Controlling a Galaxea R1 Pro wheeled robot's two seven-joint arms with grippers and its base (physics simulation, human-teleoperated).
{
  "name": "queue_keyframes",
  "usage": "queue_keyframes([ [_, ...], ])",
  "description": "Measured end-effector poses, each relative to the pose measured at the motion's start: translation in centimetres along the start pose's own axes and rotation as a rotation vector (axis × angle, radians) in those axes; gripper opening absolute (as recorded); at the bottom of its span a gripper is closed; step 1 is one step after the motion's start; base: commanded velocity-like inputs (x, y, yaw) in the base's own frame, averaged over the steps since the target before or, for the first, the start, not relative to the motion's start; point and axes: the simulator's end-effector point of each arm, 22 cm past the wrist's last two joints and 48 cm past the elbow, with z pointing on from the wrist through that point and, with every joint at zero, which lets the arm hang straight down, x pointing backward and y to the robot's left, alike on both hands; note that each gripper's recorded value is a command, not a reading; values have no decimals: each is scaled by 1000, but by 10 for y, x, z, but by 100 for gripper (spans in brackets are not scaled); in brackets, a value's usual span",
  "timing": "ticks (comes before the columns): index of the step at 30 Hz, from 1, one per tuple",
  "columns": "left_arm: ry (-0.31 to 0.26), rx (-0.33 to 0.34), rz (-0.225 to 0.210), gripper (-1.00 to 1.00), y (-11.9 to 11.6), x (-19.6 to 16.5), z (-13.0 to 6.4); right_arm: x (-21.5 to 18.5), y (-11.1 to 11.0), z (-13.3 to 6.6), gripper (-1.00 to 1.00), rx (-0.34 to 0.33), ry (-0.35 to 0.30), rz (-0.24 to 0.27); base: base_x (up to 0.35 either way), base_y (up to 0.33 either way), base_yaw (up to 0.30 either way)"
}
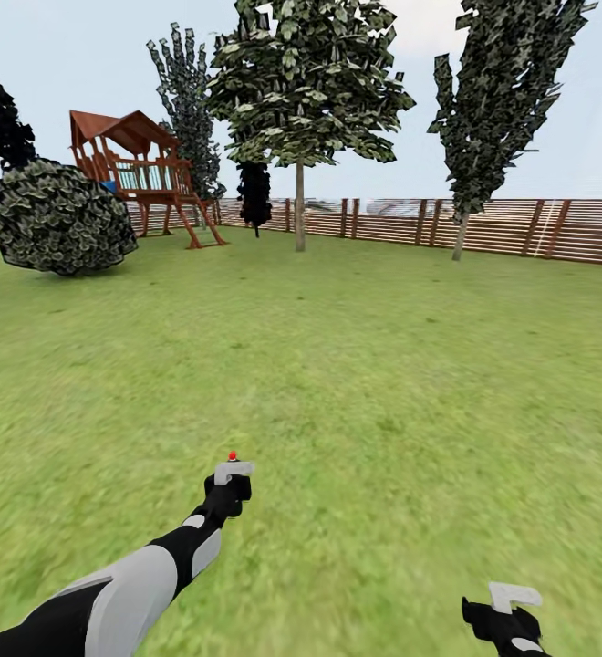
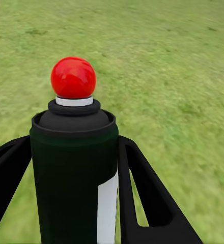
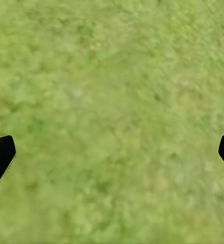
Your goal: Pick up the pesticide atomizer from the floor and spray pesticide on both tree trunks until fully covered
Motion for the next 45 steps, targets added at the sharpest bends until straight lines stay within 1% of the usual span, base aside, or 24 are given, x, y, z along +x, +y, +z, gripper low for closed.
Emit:
queue_keyframes([
  [45,0,0,0,-100,0,0,0,1,2,0,100,-3,2,0,350,0,0],
])
